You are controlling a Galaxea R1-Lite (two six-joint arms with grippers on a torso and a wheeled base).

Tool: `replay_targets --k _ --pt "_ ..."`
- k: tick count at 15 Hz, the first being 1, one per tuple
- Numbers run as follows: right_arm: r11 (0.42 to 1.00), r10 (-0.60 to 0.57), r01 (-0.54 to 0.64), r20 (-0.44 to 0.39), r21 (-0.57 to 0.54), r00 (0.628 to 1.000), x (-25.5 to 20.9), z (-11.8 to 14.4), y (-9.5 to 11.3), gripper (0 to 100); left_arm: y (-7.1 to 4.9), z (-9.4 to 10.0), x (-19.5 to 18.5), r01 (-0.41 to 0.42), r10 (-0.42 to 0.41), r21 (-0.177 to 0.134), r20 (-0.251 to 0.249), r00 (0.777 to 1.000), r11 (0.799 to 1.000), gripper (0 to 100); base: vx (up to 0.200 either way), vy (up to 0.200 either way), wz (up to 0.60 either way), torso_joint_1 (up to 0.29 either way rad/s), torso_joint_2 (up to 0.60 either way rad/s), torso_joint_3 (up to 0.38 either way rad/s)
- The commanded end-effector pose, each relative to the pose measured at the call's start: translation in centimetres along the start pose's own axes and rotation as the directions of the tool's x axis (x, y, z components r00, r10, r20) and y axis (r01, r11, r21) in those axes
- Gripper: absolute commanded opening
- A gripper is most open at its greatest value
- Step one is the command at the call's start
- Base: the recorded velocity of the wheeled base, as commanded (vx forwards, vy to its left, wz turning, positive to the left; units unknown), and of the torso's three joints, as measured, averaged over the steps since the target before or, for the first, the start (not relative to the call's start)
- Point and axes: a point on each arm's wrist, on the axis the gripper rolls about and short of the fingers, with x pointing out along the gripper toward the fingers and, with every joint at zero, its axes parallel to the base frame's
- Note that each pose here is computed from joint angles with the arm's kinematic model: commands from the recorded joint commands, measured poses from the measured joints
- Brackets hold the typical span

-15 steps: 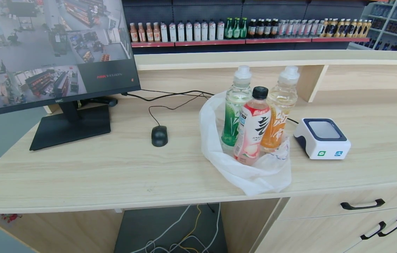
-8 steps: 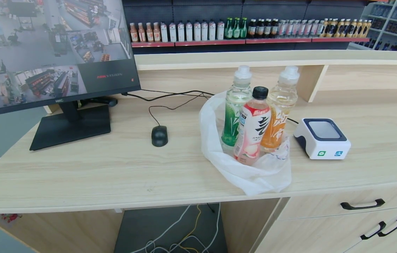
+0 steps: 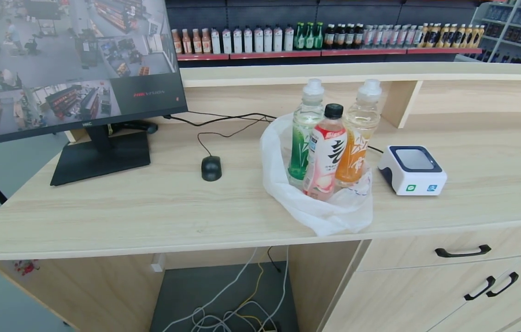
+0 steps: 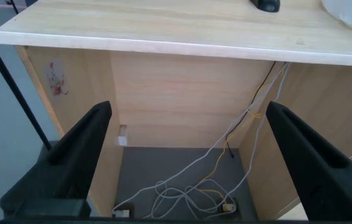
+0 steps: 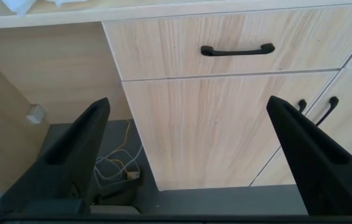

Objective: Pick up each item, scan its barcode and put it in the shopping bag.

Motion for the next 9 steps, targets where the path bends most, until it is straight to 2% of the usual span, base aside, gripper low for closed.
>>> replay_targets --k 1,9 --pt "1.000 0.000 0.000 -0.005 0.000 1.000 0.04 0.02 0.00 100 0.00 0.03 -0.01 -0.001 0.001 -0.003 0.001 1.000 1.000 100 0.000 -0.200 0.00 0.012 0.01 0.002" --pt "1.000 0.000 0.000 -0.005 0.000 1.000 0.04 0.02 0.00 100 0.00 -0.01 0.00 -0.001 0.001 -0.006 0.000 1.000 1.000 100 0.000 -0.200 0.00 0.001 0.00 0.004"
